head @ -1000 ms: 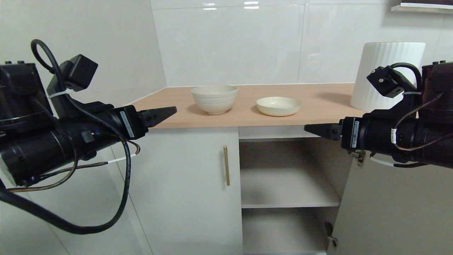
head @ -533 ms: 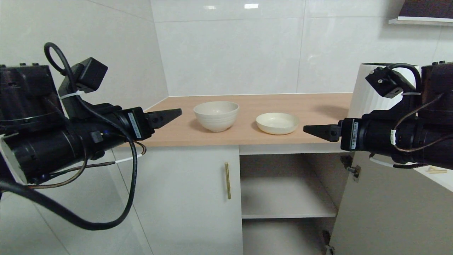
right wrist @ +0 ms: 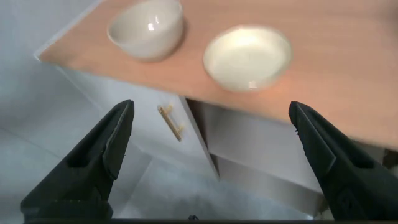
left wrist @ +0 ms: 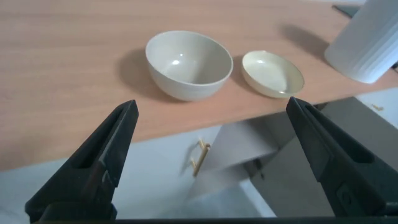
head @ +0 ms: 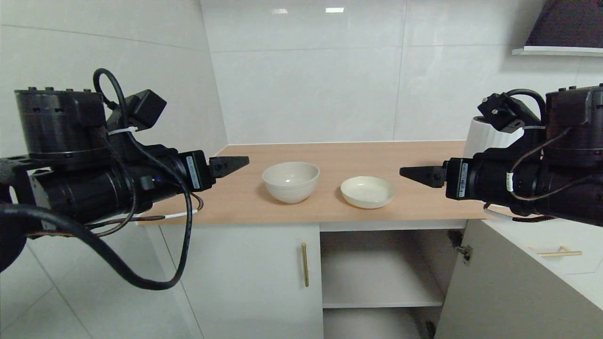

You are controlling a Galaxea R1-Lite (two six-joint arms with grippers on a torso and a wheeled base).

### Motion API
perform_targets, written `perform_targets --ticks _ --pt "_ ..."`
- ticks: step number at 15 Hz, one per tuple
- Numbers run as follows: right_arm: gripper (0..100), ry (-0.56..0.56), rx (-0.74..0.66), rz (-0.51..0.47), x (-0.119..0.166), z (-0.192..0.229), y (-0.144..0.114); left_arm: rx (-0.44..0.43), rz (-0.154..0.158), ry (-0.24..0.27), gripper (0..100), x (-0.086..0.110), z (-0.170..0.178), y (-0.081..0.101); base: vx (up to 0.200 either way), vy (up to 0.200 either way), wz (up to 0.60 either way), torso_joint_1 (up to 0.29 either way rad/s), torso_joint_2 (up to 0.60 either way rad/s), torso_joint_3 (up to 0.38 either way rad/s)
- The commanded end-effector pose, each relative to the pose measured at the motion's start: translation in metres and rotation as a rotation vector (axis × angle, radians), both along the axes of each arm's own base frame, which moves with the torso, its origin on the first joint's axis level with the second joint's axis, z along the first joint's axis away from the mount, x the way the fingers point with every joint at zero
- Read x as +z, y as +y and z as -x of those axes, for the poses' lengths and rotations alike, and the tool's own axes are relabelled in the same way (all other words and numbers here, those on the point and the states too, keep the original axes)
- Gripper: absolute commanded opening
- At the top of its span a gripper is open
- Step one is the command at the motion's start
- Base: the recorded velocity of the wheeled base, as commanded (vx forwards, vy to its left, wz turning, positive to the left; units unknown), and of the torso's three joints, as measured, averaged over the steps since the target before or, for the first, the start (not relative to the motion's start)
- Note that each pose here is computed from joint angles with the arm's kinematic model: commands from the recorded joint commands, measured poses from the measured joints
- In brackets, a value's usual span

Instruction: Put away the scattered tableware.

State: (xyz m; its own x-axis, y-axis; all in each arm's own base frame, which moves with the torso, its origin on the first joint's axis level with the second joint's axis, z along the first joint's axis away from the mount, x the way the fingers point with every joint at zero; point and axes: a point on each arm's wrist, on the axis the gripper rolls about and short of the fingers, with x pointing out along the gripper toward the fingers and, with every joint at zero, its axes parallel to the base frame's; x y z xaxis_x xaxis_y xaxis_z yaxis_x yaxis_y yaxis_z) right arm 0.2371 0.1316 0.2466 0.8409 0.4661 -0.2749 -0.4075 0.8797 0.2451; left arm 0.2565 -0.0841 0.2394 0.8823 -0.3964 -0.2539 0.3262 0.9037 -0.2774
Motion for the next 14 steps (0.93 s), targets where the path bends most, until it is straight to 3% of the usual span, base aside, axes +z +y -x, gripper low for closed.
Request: perform_targets --ticks 1,4,5,7,9,10,12,14 --pt "100 0.002 -0.003 0.004 -0.006 -0.007 0.003 0.003 0.004 0.026 100 0.002 -0.008 -0.003 0.0 0.0 0.0 0.198 -0.47 -0.261" --pt "100 -0.032 -0.022 0.038 -0.011 -0.035 0.012 0.012 0.011 0.13 100 0.009 -0.023 -0.011 0.0 0.0 0.0 0.071 -0.16 -0.09" --pt "100 0.032 -0.086 0.089 -0.013 -0.06 0.019 0.027 -0.009 0.205 100 0.01 -0.042 -0.016 0.0 0.0 0.0 0.027 -0.05 -0.022" --pt "100 0.152 -0.138 0.148 -0.001 -0.088 0.019 0.071 -0.023 0.243 100 0.012 -0.069 -0.02 0.0 0.0 0.0 0.0 0.0 0.0" --pt "100 0.274 -0.207 0.066 -0.002 -0.111 0.028 0.189 -0.018 0.332 100 0.004 -0.095 -0.029 0.0 0.0 0.0 0.0 0.0 0.0" --pt "100 0.314 -0.23 0.062 -0.012 -0.115 0.03 0.267 0.006 0.356 100 -0.002 -0.108 -0.036 0.0 0.0 0.0 0.0 0.0 0.0" --pt "100 0.337 -0.275 0.1 -0.027 -0.119 0.029 0.354 -0.018 0.357 100 -0.014 -0.122 -0.046 0.0 0.0 0.0 0.0 0.0 0.0" --pt "100 0.321 -0.305 0.097 -0.027 -0.121 0.027 0.35 -0.041 0.375 100 -0.026 -0.126 -0.054 0.0 0.0 0.0 0.0 0.0 0.0"
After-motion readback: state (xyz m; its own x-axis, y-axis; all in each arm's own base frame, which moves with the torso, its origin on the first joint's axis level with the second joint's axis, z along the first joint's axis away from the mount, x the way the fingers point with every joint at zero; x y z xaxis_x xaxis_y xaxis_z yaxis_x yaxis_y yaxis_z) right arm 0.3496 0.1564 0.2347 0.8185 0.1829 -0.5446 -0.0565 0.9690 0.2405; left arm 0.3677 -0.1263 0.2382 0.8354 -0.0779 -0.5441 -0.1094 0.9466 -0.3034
